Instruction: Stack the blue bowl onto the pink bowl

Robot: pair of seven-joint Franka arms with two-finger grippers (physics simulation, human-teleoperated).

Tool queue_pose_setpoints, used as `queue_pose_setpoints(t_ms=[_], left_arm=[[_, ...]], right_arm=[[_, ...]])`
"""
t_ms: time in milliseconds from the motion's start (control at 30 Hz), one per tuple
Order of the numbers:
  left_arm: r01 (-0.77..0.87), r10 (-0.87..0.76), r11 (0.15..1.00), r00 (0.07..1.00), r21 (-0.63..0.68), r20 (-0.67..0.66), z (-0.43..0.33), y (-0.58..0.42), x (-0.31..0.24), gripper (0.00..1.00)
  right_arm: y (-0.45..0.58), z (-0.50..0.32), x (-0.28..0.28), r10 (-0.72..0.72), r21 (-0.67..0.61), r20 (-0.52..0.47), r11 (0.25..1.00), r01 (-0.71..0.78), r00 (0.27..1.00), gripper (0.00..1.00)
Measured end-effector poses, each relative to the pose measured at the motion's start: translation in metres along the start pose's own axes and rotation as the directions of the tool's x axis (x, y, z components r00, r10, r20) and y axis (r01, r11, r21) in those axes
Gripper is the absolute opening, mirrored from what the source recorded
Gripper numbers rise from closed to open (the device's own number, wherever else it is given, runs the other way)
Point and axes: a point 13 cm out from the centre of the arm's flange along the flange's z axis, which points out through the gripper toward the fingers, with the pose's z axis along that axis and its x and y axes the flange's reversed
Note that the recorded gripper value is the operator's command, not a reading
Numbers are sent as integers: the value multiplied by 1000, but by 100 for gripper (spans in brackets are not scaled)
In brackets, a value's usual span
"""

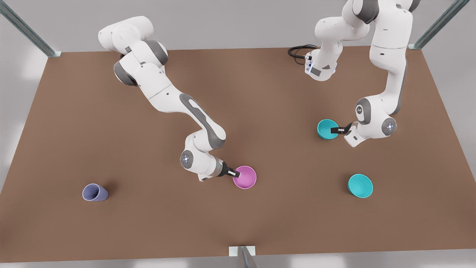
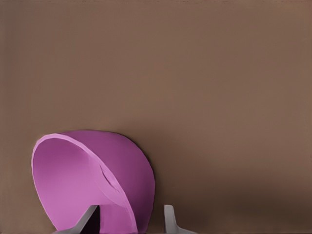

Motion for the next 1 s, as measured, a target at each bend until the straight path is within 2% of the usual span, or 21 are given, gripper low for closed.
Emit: queue_pose_setpoints(t_ms=[100, 133, 167, 200, 233, 300, 333, 400, 500, 567, 633, 767, 867, 1000], left_arm=[[-16, 16, 1000, 1000, -9, 14, 14, 5, 3, 98], [-23, 23, 1000, 1000, -12, 20, 17, 6, 2, 64], [-30, 31, 999, 999, -15, 28, 17, 6, 0, 41], [-37, 38, 999, 999, -17, 36, 16, 6, -2, 27], [-43, 44, 999, 998, -19, 40, 16, 6, -3, 23], [-56, 57, 998, 997, -22, 44, 16, 5, -4, 21], [-66, 67, 998, 997, -24, 42, 17, 3, -4, 21], [-81, 82, 996, 996, -28, 37, 18, -1, -4, 21], [-93, 94, 995, 995, -30, 35, 16, -4, -4, 21], [-108, 110, 994, 992, -34, 62, -8, -10, -20, 21], [-172, 177, 984, 977, -54, 117, -64, -55, -55, 21], [-367, 375, 926, 920, -90, 116, -112, -262, -139, 21], [-355, 356, 934, 934, -34, 24, -76, -346, -130, 21], [-293, 294, 955, 955, 32, -36, -45, -422, -121, 21]], right_arm=[[35, -95, -40, 50, -70, 36, 996, -47, 998, 100], [33, -147, -65, 83, -85, 42, 993, -79, 996, 100], [16, -200, -98, 123, -85, 47, 989, -118, 991, 100], [-13, -259, -134, 154, -71, 56, 986, -150, 987, 100], [-51, -320, -170, 163, -32, 83, 986, -161, 983, 100], [-120, -446, -201, 147, 93, 147, 982, -162, 978, 100], [-137, -523, -191, 118, 152, 199, 977, -149, 973, 100], [-155, -629, -135, 45, 298, 259, 947, -124, 965, 100], [-164, -695, -35, -27, 465, 231, 881, -86, 973, 100], [-182, -699, 21, -42, 552, 181, 831, -66, 983, 100], [-194, -687, 38, -58, 602, 126, 798, -30, 990, 100], [-205, -683, 42, -89, 634, 72, 773, 23, 993, 100], [-207, -682, 42, -114, 642, 44, 764, 59, 993, 100], [-209, -682, 41, -143, 647, 11, 756, 102, 990, 100]])
